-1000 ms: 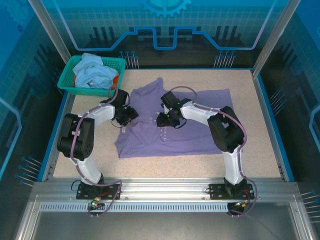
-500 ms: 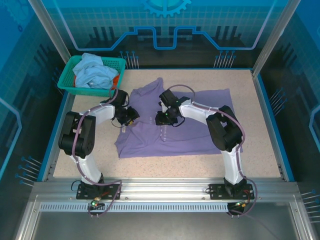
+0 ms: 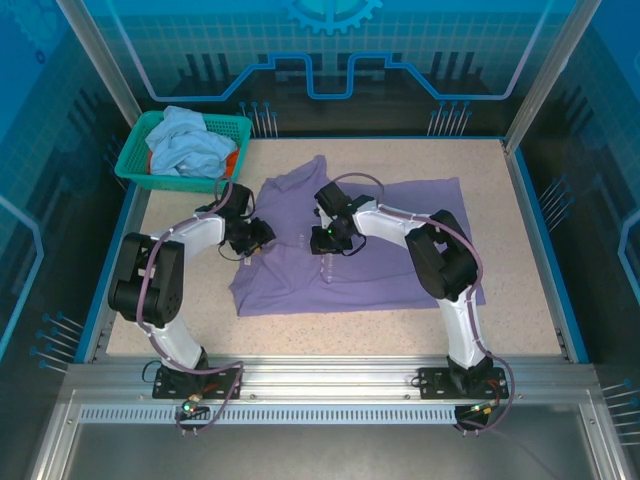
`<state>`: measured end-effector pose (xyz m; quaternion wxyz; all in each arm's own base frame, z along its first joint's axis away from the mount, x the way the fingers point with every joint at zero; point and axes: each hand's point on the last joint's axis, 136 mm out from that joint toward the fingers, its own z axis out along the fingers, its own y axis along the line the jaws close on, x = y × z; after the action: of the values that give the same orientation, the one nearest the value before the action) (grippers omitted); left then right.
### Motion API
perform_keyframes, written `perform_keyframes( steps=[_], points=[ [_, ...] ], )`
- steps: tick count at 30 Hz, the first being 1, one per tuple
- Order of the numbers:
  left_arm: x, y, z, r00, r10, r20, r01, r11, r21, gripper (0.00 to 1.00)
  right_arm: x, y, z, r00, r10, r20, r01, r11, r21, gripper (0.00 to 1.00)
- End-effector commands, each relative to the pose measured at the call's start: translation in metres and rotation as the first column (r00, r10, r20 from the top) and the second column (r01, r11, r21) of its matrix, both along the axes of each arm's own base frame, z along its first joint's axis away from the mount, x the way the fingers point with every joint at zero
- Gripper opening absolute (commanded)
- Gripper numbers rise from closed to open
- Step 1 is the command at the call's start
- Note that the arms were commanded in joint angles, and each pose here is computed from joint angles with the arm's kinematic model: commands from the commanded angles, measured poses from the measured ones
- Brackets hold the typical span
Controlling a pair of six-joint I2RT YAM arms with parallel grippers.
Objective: Fold and stack the t-shirts
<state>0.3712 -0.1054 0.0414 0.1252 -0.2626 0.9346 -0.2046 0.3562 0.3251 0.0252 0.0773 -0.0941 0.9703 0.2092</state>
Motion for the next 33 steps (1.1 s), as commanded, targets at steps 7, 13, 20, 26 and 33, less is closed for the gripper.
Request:
perform_keyframes(
  steps=[7, 13, 20, 26, 33],
  points=[
    [-0.005, -0.007, -0.008, 0.999, -0.037, -0.029, 0.036, 0.999, -0.033, 0.23, -0.007, 0.011, 0.013, 0.998, 0.053, 0.042, -0.054, 0.998, 0.035, 0.05],
    [-0.005, -0.006, -0.004, 0.999, -0.037, -0.018, 0.036, 0.999, -0.033, 0.07, -0.013, 0.015, 0.03, 0.988, 0.086, 0.125, -0.096, 0.992, 0.082, 0.0],
    [-0.01, 0.005, 0.005, 1.0, 0.028, -0.003, -0.028, 1.0, 0.009, 0.53, -0.03, 0.035, 0.061, 0.935, 0.195, 0.298, -0.233, 0.967, 0.099, 0.0],
    [-0.026, 0.007, 0.025, 0.989, 0.148, -0.003, -0.147, 0.988, -0.054, 0.71, -0.049, 0.051, 0.064, 0.887, 0.293, 0.358, -0.33, 0.943, 0.045, 0.0],
    [-0.04, -0.018, 0.034, 0.977, 0.2, -0.069, -0.211, 0.941, -0.265, 0.77, -0.084, 0.072, 0.074, 0.801, 0.413, 0.433, -0.48, 0.875, 0.055, 0.0]
  ],
)
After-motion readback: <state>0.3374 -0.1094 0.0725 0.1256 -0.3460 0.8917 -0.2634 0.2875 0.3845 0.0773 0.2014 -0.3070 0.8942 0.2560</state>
